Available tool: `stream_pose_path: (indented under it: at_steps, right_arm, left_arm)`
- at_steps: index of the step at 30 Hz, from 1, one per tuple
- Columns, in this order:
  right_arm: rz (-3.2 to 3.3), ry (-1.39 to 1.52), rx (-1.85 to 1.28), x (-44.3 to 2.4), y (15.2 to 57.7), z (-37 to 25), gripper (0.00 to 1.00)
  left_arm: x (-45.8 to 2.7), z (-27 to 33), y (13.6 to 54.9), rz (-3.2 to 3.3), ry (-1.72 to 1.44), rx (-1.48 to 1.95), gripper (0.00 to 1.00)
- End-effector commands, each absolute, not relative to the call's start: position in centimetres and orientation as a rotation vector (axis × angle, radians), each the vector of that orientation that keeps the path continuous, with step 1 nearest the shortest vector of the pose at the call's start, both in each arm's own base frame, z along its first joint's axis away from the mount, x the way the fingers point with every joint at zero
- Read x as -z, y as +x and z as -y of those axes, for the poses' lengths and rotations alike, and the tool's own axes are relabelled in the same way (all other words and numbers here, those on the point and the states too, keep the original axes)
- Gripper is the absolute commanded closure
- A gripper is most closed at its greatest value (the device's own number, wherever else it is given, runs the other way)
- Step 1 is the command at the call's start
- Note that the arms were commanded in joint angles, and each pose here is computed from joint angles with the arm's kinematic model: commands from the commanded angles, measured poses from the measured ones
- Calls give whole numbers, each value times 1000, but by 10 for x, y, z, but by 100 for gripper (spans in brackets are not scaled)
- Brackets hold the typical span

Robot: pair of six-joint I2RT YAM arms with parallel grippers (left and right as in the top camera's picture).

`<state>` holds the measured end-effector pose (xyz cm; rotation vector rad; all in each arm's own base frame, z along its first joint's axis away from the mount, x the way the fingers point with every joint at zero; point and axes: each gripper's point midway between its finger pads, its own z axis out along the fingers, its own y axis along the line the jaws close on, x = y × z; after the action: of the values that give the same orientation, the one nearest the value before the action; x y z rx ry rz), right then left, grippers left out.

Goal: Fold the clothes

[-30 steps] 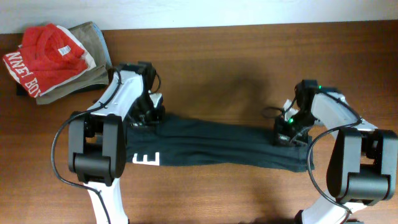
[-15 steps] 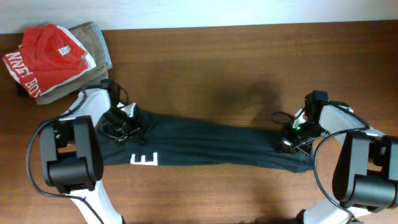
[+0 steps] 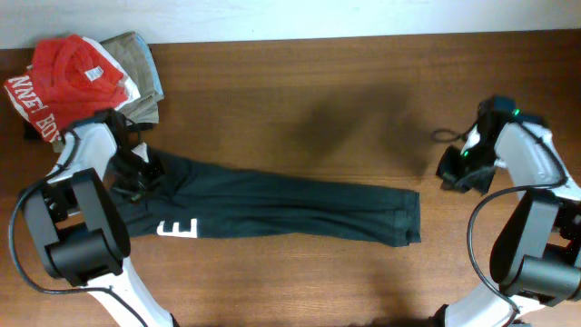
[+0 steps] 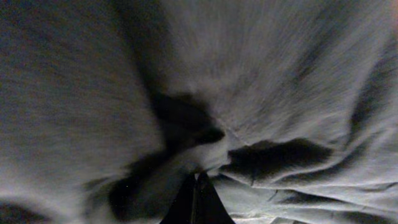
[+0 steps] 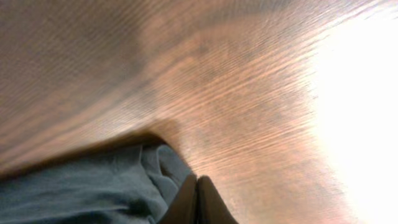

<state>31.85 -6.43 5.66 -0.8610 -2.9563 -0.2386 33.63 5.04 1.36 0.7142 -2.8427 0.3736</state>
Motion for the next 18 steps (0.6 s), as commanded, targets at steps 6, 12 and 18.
stream_pose_path:
  at_steps: [6, 12, 18]
  right_arm:
    - [3042, -705, 192, -106, 333, 75, 17]
    - [2952, -605, 334, -62, 305, 51, 1]
    - [2897, -477, 596, -26, 280, 16, 1]
  left_arm:
    - [-102, -77, 380, 3091, 772, -279, 66]
    - [-104, -74, 371, 3063, 769, -278, 1]
    - [-104, -74, 369, 3056, 768, -278, 1]
